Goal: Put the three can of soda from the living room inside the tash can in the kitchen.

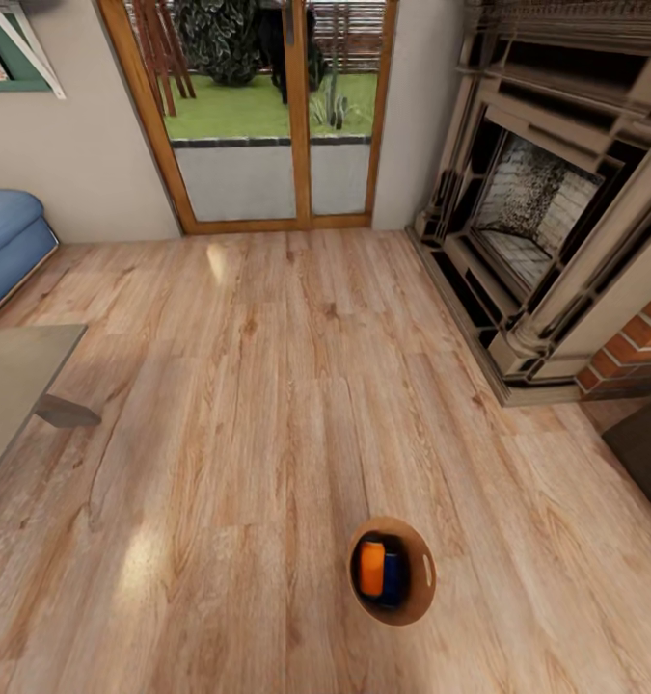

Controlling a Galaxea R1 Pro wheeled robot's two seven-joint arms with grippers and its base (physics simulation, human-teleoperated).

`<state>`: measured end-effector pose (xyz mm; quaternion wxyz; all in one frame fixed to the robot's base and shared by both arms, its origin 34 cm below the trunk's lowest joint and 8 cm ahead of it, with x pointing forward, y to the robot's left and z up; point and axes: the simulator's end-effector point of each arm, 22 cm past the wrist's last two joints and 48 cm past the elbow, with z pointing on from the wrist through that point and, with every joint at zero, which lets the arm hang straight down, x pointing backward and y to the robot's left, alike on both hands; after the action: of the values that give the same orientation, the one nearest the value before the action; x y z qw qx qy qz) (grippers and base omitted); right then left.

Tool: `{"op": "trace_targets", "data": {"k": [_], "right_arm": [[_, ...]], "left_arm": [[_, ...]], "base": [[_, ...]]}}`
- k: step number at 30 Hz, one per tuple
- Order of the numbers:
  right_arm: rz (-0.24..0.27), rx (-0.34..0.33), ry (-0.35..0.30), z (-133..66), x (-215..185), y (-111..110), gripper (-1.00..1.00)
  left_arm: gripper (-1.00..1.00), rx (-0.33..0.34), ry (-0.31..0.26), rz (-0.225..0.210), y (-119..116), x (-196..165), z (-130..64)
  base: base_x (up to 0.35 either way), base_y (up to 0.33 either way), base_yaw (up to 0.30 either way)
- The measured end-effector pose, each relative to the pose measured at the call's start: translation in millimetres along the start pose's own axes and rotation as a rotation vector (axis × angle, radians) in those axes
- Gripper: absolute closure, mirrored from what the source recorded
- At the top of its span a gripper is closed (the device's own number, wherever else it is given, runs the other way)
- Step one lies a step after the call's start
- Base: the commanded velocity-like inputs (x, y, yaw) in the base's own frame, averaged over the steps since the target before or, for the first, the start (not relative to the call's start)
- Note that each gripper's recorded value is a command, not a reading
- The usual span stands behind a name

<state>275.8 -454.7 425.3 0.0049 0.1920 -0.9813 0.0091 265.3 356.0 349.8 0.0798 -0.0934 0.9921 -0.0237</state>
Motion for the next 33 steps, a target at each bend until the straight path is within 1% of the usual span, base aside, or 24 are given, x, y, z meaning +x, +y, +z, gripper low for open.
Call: {"op": "trace_targets", "data": {"k": [4,7,11,12,13,15,20,22,25,29,33], "right_arm": [[0.032,0.044,0.027,9.7,38.7,10.9,-1.0],[0.05,0.055,0.051,12.5,64.9,24.7,-1.0],[0.065,0.034,0.063,12.1,91.0,49.9,-1.0],[0.065,0.034,0.062,10.3,90.9,49.9,-1.0],[0.07,0.019,0.063,10.2,100.2,62.0,-1.0],[0.078,0.001,0.065,7.7,108.7,73.7,-1.0],[0.102,-0.026,0.054,-0.8,119.5,93.1,-1.0],[0.13,-0.03,0.044,-4.4,121.2,98.7,-1.0],[0.195,-0.03,0.031,-9.5,122.9,106.4,-1.0],[0.274,-0.018,0.013,-16.4,122.4,109.6,-1.0],[0.325,-0.006,-0.017,-23.4,118.0,109.1,-1.0]], "left_arm": [[-1.0,-0.005,0.018,-0.008,-0.4,9.0,-8.5],[-1.0,-0.019,0.027,-0.011,2.3,14.1,-15.1],[-1.0,-0.042,0.029,-0.01,7.2,17.0,-23.8],[-1.0,-0.042,0.029,-0.01,7.1,16.6,-25.6],[-1.0,-0.05,0.026,-0.008,8.8,16.8,-27.8],[-1.0,-0.055,0.02,-0.005,9.9,15.5,-31.7],[-1.0,-0.061,0.011,-0.001,10.3,13.6,-41.2],[-1.0,-0.061,0.003,0.002,9.8,11.7,-44.7],[-1.0,-0.06,-0.004,0.003,8.3,12.4,-50.6],[-1.0,-0.056,-0.003,0.0,4.4,18.9,-58.8],[-1.0,-0.056,-0.005,0.0,4.4,20.6,-67.0]], "base": [[0.0,0.0,0.0],[0.0,0.0,0.0],[0.0,0.0,0.0],[0.0,0.0,0.0],[0.0,0.0,0.0],[0.0,0.0,0.0],[0.0,0.0,0.0],[0.0,0.0,0.0],[0.0,0.0,0.0],[0.0,0.0,0.0],[0.0,0.0,0.0]]}}
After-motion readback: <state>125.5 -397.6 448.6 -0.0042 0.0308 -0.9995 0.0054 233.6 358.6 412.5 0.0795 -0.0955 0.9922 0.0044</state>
